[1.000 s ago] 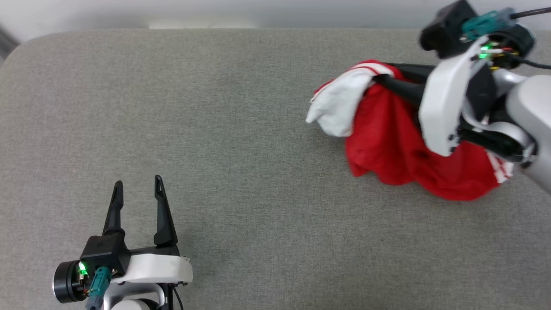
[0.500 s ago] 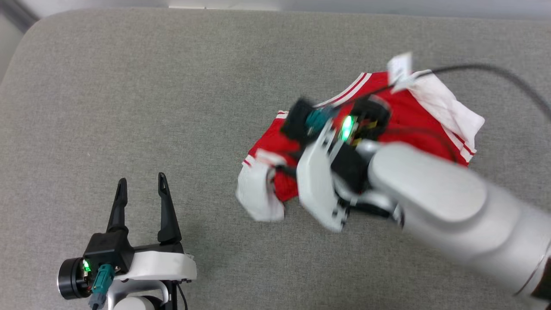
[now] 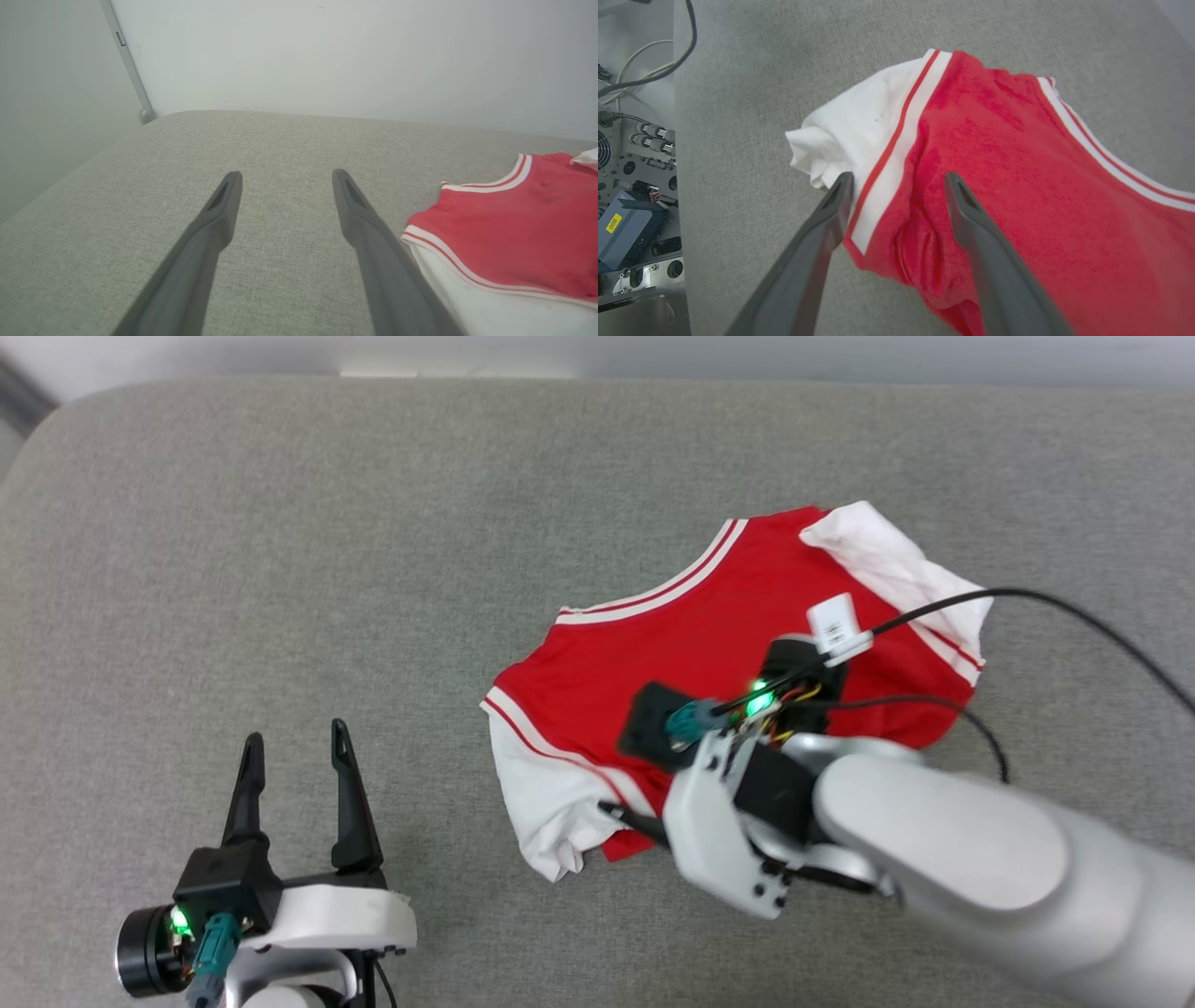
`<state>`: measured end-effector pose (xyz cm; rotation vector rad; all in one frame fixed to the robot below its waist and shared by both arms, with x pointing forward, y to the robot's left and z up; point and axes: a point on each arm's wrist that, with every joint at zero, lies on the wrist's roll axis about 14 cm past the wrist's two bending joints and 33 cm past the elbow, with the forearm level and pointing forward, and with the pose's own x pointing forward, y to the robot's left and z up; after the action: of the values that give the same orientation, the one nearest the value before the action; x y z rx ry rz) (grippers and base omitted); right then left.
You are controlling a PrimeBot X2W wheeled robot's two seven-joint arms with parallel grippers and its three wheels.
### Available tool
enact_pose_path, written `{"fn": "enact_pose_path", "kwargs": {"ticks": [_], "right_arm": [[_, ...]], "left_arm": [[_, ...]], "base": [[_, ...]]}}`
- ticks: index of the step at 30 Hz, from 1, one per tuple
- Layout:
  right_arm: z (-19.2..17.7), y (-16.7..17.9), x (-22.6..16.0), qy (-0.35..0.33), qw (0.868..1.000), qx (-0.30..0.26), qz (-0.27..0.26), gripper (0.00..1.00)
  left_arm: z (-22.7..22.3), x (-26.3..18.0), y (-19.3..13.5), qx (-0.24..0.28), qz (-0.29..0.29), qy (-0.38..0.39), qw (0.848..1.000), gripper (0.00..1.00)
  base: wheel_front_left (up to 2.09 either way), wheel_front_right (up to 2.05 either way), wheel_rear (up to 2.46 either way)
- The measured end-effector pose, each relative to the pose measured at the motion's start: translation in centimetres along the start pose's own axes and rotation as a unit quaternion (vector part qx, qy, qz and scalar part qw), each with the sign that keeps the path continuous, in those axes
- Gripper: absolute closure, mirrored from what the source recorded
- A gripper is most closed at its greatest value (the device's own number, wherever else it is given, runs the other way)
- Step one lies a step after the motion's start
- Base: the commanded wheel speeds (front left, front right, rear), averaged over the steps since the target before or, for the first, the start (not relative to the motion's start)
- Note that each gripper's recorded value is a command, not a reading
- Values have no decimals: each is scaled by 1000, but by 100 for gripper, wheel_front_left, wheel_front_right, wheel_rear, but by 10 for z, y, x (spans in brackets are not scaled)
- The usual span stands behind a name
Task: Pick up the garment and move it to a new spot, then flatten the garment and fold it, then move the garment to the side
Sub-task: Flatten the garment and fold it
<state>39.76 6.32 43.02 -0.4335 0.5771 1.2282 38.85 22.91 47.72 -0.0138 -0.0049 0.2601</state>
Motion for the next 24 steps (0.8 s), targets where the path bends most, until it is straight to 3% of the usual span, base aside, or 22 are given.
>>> {"fn": "enact_pose_path", "kwargs": {"ticks": [7,13,20,24], "right_arm": [[36,-56,-67,-69,992,-47,-91,0],[56,-118,-126,-92,977,-46,-189,0],[13,-177,-156,14,967,21,-255,0],[-28,-195,-155,101,957,73,-260,0]], "left_arm": [[7,-9,-4,-3,-9,-8,1000,0],[9,-10,-10,-6,-17,-12,1000,0],[10,-7,-12,-6,-18,-13,1000,0],[9,-1,-12,-5,-16,-15,1000,0]], "base": [[0,0,0],[0,0,0],[0,0,0],[0,0,0]]}}
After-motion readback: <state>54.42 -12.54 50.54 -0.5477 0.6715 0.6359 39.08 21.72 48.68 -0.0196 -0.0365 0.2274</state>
